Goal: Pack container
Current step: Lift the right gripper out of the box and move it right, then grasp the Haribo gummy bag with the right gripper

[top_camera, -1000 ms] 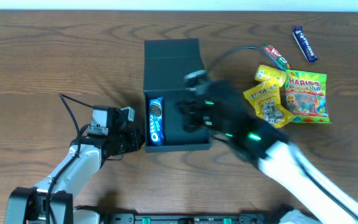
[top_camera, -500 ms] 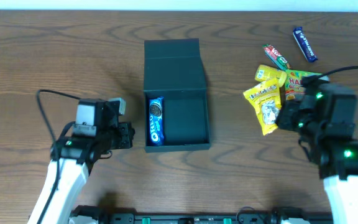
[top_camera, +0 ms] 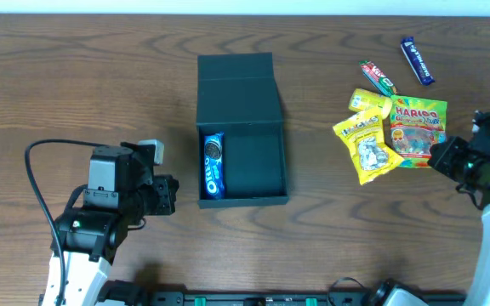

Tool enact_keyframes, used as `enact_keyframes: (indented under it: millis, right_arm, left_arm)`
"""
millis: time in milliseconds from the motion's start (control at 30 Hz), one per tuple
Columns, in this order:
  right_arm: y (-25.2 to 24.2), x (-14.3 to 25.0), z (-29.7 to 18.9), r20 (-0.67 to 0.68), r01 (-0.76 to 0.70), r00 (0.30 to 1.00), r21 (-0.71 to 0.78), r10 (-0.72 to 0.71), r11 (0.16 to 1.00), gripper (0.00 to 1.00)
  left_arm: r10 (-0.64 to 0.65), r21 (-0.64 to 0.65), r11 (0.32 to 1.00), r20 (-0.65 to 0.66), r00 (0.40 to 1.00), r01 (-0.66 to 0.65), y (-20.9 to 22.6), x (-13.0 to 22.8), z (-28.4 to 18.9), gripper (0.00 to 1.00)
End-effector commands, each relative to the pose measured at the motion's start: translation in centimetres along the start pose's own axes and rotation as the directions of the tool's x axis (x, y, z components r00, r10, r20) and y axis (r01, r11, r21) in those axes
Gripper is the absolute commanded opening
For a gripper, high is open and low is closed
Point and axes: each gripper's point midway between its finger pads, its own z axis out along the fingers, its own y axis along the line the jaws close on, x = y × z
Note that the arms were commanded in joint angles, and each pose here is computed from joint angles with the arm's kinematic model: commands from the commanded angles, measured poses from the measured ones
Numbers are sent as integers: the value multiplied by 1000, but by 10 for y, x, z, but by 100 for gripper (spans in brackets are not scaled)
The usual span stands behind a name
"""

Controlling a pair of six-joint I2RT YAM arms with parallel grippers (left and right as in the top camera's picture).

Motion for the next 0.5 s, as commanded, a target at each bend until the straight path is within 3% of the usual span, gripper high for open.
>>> enact_keyframes:
  millis: [0,333,467]
  right_arm:
    - [-20,-3,6,-7,-51,999,6,51,999,1]
    - [-95,-9,21,-21,-338,941,-76,337,938,3]
    - [-108,-9,33,-38,-371,928,-144,370,917,3]
  left_arm:
    - [28,-5,1000,11,1000,-28,-2,-4,-5,6]
    - [24,-8,1000,1,1000,-24,-1,-1,-5,5]
    - [24,-8,1000,1,1000,-24,-1,-1,-5,6]
